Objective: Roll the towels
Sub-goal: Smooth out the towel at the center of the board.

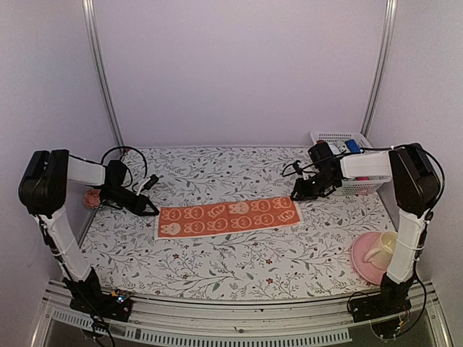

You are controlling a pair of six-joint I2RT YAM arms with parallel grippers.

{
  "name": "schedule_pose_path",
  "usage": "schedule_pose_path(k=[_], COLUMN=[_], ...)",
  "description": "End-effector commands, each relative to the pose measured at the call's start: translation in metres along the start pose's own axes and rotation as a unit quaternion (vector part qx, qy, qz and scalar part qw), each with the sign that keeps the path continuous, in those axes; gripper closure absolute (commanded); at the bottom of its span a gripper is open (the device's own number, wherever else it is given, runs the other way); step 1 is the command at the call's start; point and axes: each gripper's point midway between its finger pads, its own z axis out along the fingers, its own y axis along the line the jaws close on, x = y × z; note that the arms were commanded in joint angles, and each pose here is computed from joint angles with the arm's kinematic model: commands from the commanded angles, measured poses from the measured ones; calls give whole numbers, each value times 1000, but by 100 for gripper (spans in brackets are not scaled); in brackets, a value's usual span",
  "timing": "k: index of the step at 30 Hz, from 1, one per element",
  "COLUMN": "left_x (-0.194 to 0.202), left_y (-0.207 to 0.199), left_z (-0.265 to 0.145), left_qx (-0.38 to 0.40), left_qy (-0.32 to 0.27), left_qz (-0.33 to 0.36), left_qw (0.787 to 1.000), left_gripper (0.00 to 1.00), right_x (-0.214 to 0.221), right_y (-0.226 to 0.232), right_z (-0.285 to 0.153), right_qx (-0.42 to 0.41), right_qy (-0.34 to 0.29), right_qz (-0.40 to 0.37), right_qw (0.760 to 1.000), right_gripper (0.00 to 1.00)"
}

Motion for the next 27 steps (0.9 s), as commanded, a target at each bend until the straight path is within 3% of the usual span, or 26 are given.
schedule_pose_path(k=[1,11,27], left_x=[-5,-23,-37], left_y=[2,-6,-5], left_z=[3,-7,-21], left_qx=[1,9,3], left_qy=[-2,-31,-61], left_qz=[-2,14,14], left_qw=[1000,999,998], left_gripper=[100,100,100], right_x=[6,6,10], right_y=[-4,-10,-22], right_z=[9,8,13], right_qx=[-3,15,42], right_qy=[7,5,10], right_qz=[1,2,9], right_qw=[1000,1000,999], right_gripper=[80,93,96])
